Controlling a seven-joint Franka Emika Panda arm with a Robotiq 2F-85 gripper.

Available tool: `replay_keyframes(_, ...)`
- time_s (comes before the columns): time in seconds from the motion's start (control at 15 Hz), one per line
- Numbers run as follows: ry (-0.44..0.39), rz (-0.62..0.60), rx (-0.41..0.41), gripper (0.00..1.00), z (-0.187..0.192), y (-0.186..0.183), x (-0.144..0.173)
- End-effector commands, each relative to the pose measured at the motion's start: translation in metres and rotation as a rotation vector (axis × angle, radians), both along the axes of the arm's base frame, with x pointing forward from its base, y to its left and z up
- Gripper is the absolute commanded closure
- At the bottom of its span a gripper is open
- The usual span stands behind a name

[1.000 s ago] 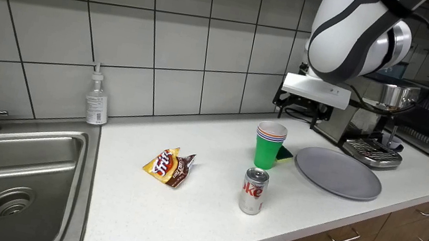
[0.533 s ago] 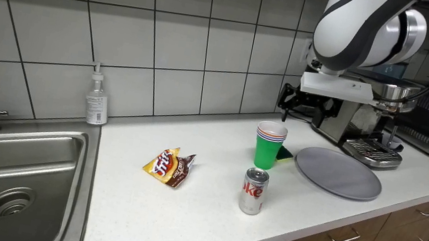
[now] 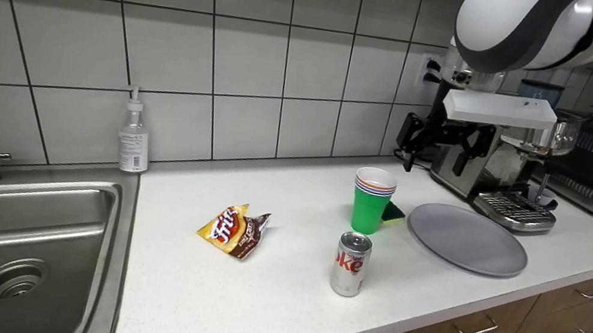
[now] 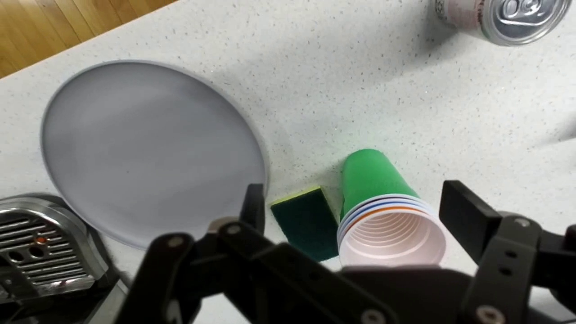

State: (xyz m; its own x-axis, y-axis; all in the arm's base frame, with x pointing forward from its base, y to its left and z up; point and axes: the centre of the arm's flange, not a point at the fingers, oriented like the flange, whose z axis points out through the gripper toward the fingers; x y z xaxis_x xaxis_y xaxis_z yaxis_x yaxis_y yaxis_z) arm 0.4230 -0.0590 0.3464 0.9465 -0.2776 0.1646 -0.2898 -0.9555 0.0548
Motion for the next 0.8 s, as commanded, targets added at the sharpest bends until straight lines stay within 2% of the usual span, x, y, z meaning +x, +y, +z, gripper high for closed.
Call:
replay_keyframes(0.0, 0.006, 0.003, -0.001, 0.00, 0.0019, 0.0020, -0.0033)
replay_keyframes(0.73, 0.012, 0.009, -0.004, 0.00, 0.0035, 0.0057, -0.0093)
